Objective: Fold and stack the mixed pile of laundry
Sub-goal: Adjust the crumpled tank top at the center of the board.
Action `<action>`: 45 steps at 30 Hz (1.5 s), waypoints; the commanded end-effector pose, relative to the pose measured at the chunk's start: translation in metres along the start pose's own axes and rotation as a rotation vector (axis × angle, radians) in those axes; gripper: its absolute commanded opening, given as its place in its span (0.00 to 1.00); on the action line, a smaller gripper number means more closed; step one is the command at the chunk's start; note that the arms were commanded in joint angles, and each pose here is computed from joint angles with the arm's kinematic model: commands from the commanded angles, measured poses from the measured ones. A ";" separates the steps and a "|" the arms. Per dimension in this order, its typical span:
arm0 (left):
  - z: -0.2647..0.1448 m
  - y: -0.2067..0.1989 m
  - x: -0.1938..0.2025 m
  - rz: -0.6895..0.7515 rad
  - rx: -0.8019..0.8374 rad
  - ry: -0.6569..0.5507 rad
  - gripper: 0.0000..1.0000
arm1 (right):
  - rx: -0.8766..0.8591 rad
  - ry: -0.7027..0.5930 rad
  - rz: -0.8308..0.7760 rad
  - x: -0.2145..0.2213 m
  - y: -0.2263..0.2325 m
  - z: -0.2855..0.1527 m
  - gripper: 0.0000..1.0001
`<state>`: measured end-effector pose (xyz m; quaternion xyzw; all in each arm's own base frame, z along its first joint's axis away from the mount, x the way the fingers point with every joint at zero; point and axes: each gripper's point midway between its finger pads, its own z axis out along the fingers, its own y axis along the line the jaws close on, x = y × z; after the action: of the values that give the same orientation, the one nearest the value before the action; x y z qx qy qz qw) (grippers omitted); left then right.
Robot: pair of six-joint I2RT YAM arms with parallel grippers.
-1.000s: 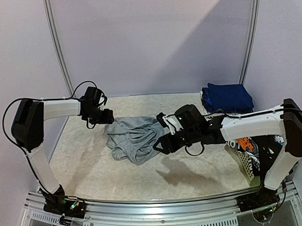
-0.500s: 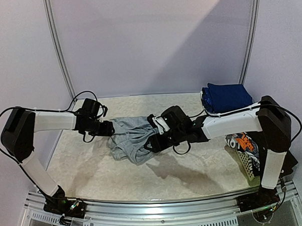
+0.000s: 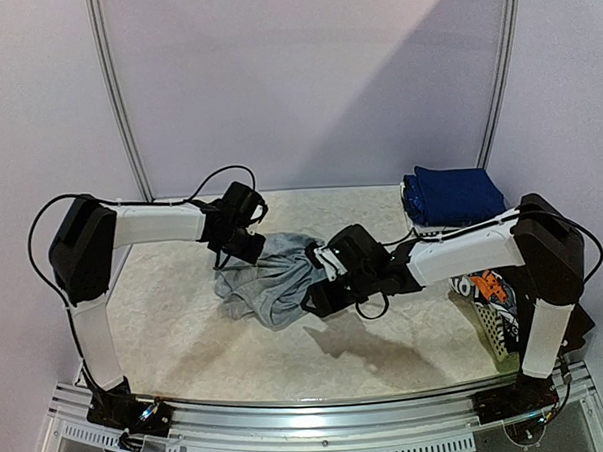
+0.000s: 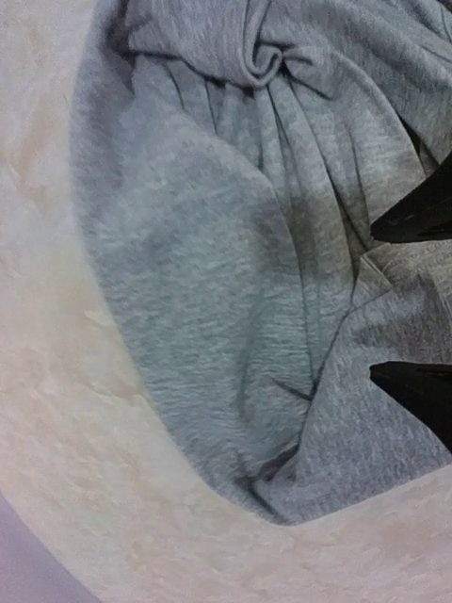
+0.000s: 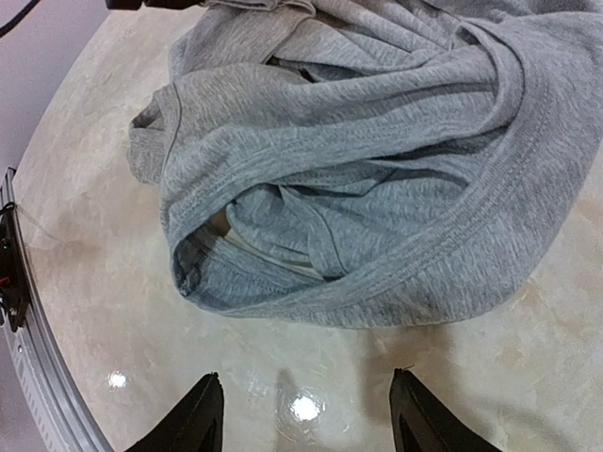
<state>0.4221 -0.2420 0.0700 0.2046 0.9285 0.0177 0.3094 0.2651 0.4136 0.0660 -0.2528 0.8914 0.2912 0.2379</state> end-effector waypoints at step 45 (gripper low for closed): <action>-0.040 0.030 0.018 0.028 -0.163 0.078 0.00 | -0.105 -0.028 -0.073 -0.013 0.037 -0.013 0.61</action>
<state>0.4012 -0.2185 0.0641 0.2250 0.9345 0.1032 0.2558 0.2557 0.4081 0.0810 -0.2641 0.8844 0.2985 0.2429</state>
